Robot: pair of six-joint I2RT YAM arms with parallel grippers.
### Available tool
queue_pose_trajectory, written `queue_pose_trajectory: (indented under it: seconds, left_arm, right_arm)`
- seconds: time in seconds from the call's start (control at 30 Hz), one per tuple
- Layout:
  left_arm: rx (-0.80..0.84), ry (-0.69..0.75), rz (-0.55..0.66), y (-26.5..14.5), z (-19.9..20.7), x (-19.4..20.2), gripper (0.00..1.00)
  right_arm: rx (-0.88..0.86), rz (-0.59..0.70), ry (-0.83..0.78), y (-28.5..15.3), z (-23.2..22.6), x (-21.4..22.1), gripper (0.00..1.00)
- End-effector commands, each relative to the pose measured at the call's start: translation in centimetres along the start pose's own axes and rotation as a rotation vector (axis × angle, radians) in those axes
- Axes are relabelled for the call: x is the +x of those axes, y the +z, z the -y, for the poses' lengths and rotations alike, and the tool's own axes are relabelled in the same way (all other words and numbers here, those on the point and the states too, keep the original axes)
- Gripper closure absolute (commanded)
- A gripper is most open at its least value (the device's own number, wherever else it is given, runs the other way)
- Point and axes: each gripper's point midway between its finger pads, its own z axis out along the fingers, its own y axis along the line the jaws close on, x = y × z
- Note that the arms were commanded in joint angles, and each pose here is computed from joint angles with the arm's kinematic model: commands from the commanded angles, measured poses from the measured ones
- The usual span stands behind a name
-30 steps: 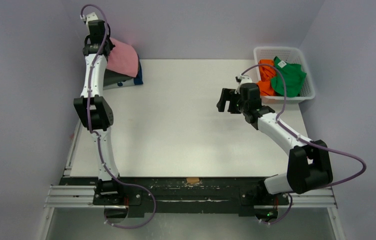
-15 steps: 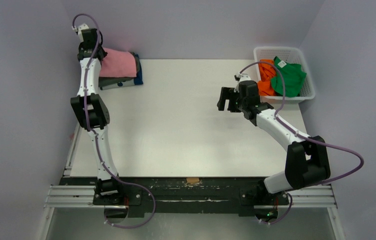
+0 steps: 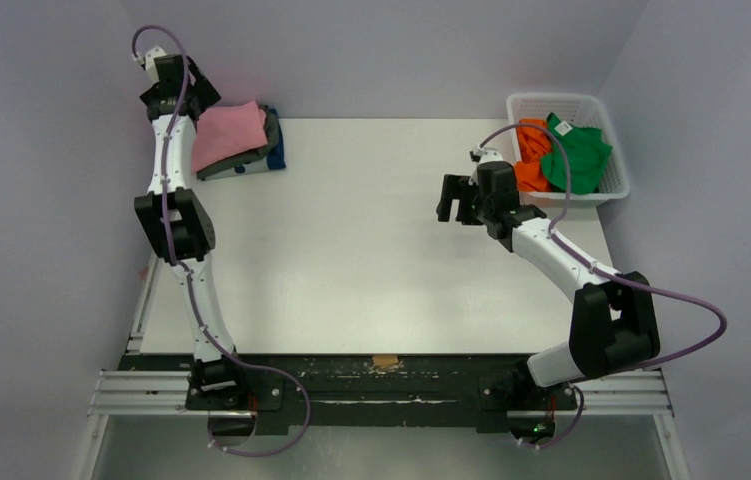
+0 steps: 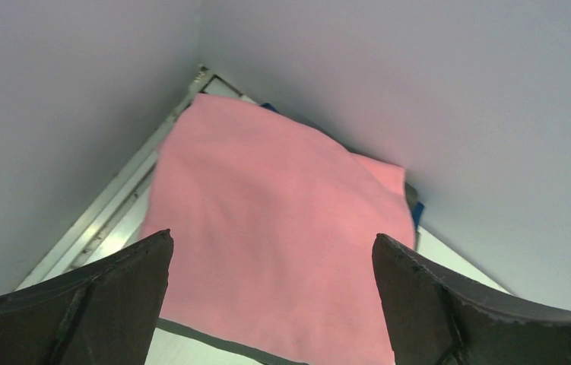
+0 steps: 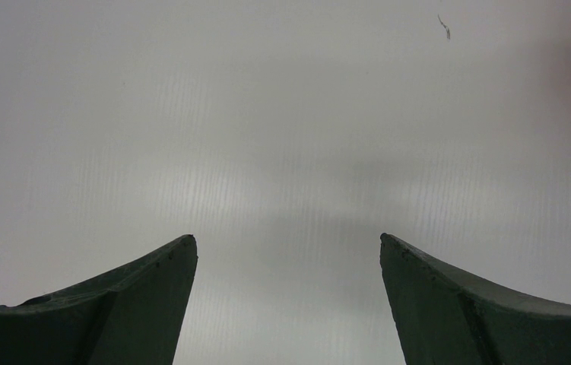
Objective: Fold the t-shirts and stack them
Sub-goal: Smooth out wrinkles on the folded tshirt
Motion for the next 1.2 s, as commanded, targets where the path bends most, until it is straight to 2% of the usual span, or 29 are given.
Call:
queue_pose_trajectory:
  seconds: [0.0,0.13,0.37,0.73,0.87,1.03,1.17]
  left_arm:
    - [0.246,-0.021,0.031,-4.3,5.6,-3.5,0.0]
    - [0.331,0.006,-0.026,-4.3,8.2,-1.0,0.0]
    - [0.571,-0.208,-0.271,-2.9,13.2,6.9,0.0]
    - [0.562,-0.42,-0.465,0.5,15.8,15.0,0.0]
    - [0.547,-0.428,-0.503,0.5,17.2,17.7,0.0]
    - [0.538,-0.442,-0.528,0.6,17.4,18.6,0.0]
    - [0.586,-0.41,-0.482,-1.3,18.6,15.7,0.0]
  right_arm:
    - [0.018,0.086,0.013,-0.7,0.2,-2.4,0.11]
    - [0.013,0.091,0.055,-0.9,0.7,-2.1,0.1]
    - [0.005,0.085,0.082,-0.9,1.1,-1.8,0.09]
    - [0.013,0.06,0.085,-0.5,1.4,-1.0,0.09]
    - [0.014,0.058,0.085,-0.3,1.6,-0.9,0.09]
    - [0.02,0.072,0.079,-0.5,1.8,-1.3,0.09]
    - [0.022,0.101,0.086,-0.8,2.0,-1.9,0.09]
